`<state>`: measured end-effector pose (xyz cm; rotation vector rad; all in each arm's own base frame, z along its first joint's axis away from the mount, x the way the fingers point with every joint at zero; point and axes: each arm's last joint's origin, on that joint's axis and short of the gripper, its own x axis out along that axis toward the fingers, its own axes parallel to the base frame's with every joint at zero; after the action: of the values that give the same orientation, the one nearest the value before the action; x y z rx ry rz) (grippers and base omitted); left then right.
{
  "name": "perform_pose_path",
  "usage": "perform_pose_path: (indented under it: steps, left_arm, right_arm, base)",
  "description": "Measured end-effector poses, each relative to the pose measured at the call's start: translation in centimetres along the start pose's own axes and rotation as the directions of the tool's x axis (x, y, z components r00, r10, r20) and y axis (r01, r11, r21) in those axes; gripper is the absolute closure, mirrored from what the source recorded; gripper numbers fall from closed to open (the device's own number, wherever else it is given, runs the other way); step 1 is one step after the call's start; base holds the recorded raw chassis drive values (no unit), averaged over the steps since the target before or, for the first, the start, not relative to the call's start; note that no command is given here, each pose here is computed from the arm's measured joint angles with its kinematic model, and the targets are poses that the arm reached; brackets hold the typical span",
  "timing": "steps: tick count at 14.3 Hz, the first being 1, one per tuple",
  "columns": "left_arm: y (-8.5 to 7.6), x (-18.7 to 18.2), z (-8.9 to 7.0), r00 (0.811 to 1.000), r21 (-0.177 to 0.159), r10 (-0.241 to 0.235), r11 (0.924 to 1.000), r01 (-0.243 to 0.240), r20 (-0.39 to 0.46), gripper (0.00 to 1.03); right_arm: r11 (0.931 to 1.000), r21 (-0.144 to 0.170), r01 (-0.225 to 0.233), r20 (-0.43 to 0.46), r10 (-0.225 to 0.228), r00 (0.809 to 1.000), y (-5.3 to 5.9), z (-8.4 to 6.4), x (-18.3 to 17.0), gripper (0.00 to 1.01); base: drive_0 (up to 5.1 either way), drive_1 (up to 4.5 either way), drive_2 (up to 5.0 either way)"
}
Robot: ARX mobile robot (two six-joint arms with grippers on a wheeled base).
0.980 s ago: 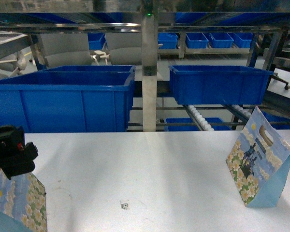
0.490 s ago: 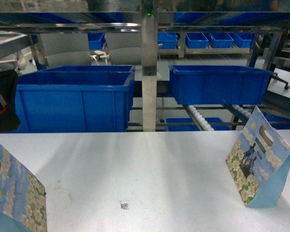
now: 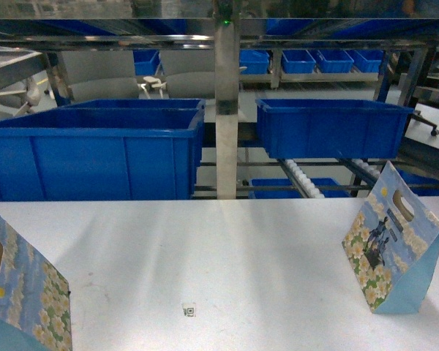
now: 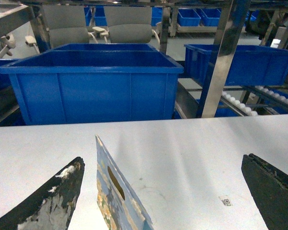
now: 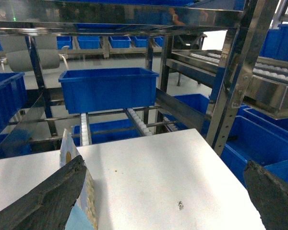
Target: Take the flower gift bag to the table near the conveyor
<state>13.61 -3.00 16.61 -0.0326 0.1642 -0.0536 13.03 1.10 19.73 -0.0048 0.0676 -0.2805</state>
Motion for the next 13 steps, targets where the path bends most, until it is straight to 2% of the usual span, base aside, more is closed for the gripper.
perform_pose_path:
  steps: [4, 7, 8, 9, 10, 11, 12, 13]
  left_arm:
    - [-0.2, -2.1, -0.9, 0.999, 0.022, -0.008, 0.9997, 0.008, -0.031, 0.05]
    - [-0.7, -2.0, -0.6, 1.0, 0.066, -0.012, 0.9978, 0.013, -0.015, 0.05]
    - [-0.7, -2.0, -0.6, 1.0, 0.069, -0.012, 0.9975, 0.012, -0.011, 0.05]
    - [-0.7, -1.9, -0.5, 1.0, 0.065, 0.003, 0.9978, -0.004, 0.024, 0.07]
    - [-0.3, -2.1, -0.3, 0.991, 0.027, 0.033, 0.9989, -0.037, 0.132, 0.21]
    - [0.3, -2.4, 0.2, 0.983, 0.009, 0.054, 0.9984, -0.056, 0.176, 0.34]
    - [0.8, -2.6, 0.3, 0.98, 0.005, 0.056, 0.9983, -0.058, 0.19, 0.48]
    - [1.1, -2.7, 0.1, 0.983, 0.01, 0.057, 0.9982, -0.06, 0.173, 0.61]
  right_arm:
    - [1.0, 0.0, 0.0, 0.0, 0.0, 1.0, 0.0, 0.0, 0.0, 0.03]
    - [1.0, 0.0, 0.0, 0.0, 0.0, 1.0, 0.0, 0.0, 0.0, 0.03]
    - [1.0, 0.0, 0.0, 0.0, 0.0, 1.0, 0.0, 0.0, 0.0, 0.03]
    - [0.9977, 0.016, -0.066, 0.044, 0.065, 0.997, -0.1, 0.1, 0.0, 0.08]
    - [0.9868, 0.011, -0.162, 0.07, 0.16, 0.985, -1.2, -0.3, 0.0, 0.23]
    - [0.9778, 0.007, -0.209, 0.071, 0.208, 0.975, -1.5, -0.7, -0.1, 0.36]
    - [0.9613, 0.001, -0.275, 0.062, 0.275, 0.96, -1.3, -1.2, -0.4, 0.51]
    - [0.9589, -0.002, -0.284, 0.059, 0.283, 0.957, -1.3, -1.5, -0.6, 0.63]
  base:
    - [0.0, 0.0, 0.0]
    - [0.0, 0.0, 0.0]
    - [0.0, 0.0, 0.0]
    - [0.0, 0.0, 0.0]
    - [0.0, 0.0, 0.0]
    - [0.0, 0.0, 0.0]
    - [0.0, 0.0, 0.0]
    - [0.0, 0.0, 0.0]
